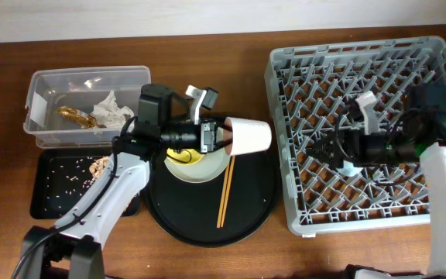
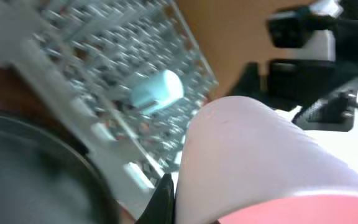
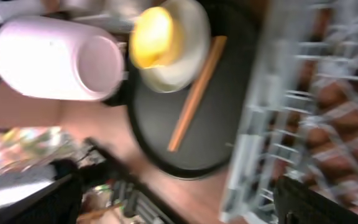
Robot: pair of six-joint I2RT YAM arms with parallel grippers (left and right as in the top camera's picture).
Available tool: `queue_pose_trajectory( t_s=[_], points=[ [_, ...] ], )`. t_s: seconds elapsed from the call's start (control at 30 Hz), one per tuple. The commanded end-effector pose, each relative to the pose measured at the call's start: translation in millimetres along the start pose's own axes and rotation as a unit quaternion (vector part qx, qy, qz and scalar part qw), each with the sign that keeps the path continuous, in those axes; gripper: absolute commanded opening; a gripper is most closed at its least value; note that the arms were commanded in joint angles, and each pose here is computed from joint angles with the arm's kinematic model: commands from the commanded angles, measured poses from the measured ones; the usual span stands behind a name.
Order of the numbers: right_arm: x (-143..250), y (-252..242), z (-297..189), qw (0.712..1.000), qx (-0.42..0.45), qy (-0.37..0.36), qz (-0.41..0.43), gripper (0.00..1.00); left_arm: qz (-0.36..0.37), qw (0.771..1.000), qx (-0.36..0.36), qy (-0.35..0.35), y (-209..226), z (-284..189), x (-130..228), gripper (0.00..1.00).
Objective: Sort waste into correct bins and load items into the dishwasher rack
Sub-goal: 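Grasp the pink cup with the left gripper and pass it right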
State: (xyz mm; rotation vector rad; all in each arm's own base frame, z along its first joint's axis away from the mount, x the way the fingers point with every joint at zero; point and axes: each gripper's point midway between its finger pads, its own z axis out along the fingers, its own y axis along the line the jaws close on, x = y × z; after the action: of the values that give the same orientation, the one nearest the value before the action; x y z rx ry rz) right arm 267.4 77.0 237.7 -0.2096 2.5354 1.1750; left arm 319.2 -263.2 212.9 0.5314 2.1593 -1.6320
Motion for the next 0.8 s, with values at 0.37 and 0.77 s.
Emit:
queue_pose_trajectory(
  t_s=[0.37, 0.77],
  points=[
    [16, 113, 59, 0.955, -0.201, 0.045, -0.211, 0.98, -0.014, 0.985, 0.148, 0.09, -74, 19, 26, 0.0],
    [-12, 93, 47, 0.969, -0.175, 0.0, -0.172, 0.99, -0.002, 0.982, 0.163, 0.095, -80, 18, 27, 0.0]
  ],
)
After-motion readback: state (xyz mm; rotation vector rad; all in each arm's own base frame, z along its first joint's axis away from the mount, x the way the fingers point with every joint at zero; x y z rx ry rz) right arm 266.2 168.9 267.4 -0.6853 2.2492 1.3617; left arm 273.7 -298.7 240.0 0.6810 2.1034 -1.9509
